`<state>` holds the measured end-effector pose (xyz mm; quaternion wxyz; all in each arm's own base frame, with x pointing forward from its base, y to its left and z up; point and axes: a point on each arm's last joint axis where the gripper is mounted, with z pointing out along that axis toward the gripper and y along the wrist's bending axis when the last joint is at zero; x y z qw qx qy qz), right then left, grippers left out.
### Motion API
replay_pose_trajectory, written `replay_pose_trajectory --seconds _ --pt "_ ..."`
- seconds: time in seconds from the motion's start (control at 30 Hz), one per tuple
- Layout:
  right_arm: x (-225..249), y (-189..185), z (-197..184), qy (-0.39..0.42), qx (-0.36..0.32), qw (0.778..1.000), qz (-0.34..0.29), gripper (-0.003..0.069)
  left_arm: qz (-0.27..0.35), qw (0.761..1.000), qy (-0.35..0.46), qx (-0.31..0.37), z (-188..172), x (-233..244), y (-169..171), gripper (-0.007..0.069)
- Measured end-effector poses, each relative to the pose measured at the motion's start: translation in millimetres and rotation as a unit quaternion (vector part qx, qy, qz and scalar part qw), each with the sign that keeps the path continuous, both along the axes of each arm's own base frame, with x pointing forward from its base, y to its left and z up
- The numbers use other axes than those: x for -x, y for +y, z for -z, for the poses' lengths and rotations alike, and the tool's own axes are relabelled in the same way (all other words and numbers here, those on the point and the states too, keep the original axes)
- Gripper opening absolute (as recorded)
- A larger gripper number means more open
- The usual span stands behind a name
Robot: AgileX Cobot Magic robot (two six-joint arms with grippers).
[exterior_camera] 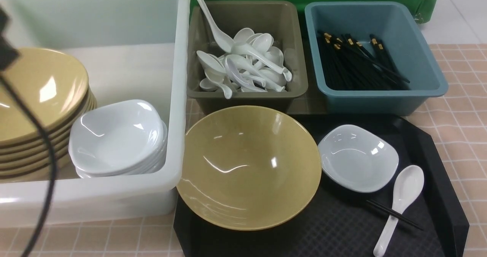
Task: On brown table put chopsticks spoon bowls plates into blue grey white boxes.
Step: 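Grasp the large bowl on the tray by its rim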
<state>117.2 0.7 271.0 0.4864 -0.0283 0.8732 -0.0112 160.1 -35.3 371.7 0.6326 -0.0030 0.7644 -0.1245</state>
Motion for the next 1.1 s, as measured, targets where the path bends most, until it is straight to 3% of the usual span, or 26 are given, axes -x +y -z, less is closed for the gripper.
replay_pose_trajectory --seconds 0.07,0.17,0.3,0.47,0.57,0.7,0.83,0.9,0.93,1.1 --pt "-3.5 5.1 16.8 0.095 0.013 0.995 -0.032 0.0037 0.058 0.993 0.085 -0.05 4.7 -15.7 -28.3 0.0007" --pt "-11.1 14.4 28.0 0.143 0.028 0.986 -0.078 0.0037 0.123 0.971 0.17 -0.114 12.8 -31.9 -66.9 0.0007" --pt "-22.3 26.7 29.5 0.123 0.046 0.983 -0.128 0.0037 0.187 0.935 0.245 -0.174 26.5 -55.6 -119.2 0.0007" --pt "-22.7 35.4 29.4 0.119 0.049 0.979 -0.157 0.0037 0.211 0.914 0.287 -0.194 47.0 -86.5 -159.9 0.0007" --pt "-22.1 38.8 28.9 0.117 0.049 0.978 -0.168 0.0037 0.213 0.893 0.335 -0.212 86.1 -116.1 -186.5 0.0007" --pt "-22.3 39.9 28.4 0.115 0.037 0.979 -0.163 0.0037 0.214 0.866 0.402 -0.206 130.7 -135.9 -209.0 0.0007" --pt "-22.4 40.4 28.2 0.114 0.028 0.98 -0.16 0.0037 0.249 0.821 0.478 -0.186 162.7 -143.4 -231.2 0.0007" --pt "-22.4 40.5 28.2 0.115 0.027 0.98 -0.159 0.0038 0.274 0.81 0.49 -0.173 165.7 -142.4 -237.7 0.0007" --pt "-22.3 40.6 28.2 0.115 0.026 0.98 -0.159 0.0038 0.315 0.798 0.49 -0.154 165.2 -141.6 -247.2 0.0007" --pt "-22.3 40.6 28.2 0.115 0.026 0.98 -0.159 0.0038 0.413 0.788 0.45 -0.075 144.1 -138.0 -269.2 0.0008"
